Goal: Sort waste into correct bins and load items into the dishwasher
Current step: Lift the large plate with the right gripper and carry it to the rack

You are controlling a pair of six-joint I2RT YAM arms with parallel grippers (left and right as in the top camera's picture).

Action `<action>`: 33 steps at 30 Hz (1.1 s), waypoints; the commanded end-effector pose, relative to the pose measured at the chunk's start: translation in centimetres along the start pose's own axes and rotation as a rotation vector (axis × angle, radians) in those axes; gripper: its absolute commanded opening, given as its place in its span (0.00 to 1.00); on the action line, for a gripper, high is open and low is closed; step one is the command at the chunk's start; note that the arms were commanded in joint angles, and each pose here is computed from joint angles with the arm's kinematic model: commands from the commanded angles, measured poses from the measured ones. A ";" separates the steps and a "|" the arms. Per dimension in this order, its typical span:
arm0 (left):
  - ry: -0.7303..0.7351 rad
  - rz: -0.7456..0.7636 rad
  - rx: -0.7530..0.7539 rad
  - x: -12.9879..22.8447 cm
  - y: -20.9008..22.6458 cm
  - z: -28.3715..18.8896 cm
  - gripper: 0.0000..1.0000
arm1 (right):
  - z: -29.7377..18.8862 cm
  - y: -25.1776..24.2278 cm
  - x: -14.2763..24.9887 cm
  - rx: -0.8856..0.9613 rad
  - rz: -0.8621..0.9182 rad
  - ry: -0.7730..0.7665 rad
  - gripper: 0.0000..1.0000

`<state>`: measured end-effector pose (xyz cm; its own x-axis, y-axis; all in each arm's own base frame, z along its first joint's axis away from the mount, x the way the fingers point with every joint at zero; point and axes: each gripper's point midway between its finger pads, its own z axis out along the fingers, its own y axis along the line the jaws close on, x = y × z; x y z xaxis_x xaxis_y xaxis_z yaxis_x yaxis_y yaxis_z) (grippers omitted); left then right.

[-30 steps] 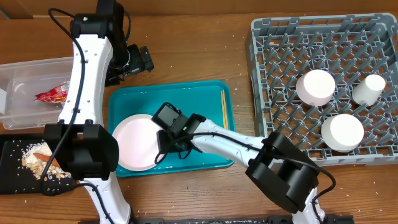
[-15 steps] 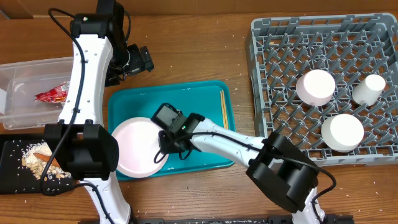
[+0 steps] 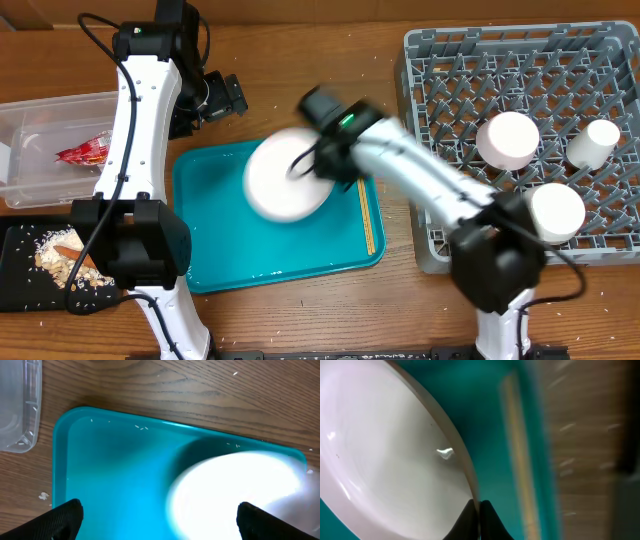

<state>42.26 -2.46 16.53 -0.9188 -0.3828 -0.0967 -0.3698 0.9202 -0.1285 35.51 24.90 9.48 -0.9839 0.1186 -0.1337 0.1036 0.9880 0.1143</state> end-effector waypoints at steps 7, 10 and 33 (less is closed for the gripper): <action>0.002 -0.007 0.009 0.3 -0.3 -0.2 1.00 | -18.8 -22.6 -14.9 0.228 0.338 -0.586 0.04; 0.002 -0.007 0.009 0.3 -0.3 -0.2 1.00 | -20.3 -27.8 -16.9 0.326 0.363 -0.667 0.04; 0.002 -0.007 0.009 0.3 -0.3 -0.2 1.00 | -20.2 -45.9 -19.9 0.716 0.277 -0.745 0.04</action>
<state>42.26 -2.46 16.53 -0.9188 -0.3828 -0.0966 -0.3698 0.9201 -0.1289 47.01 -24.41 28.33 -0.5653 0.1541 -0.8104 0.6271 0.7185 -0.3009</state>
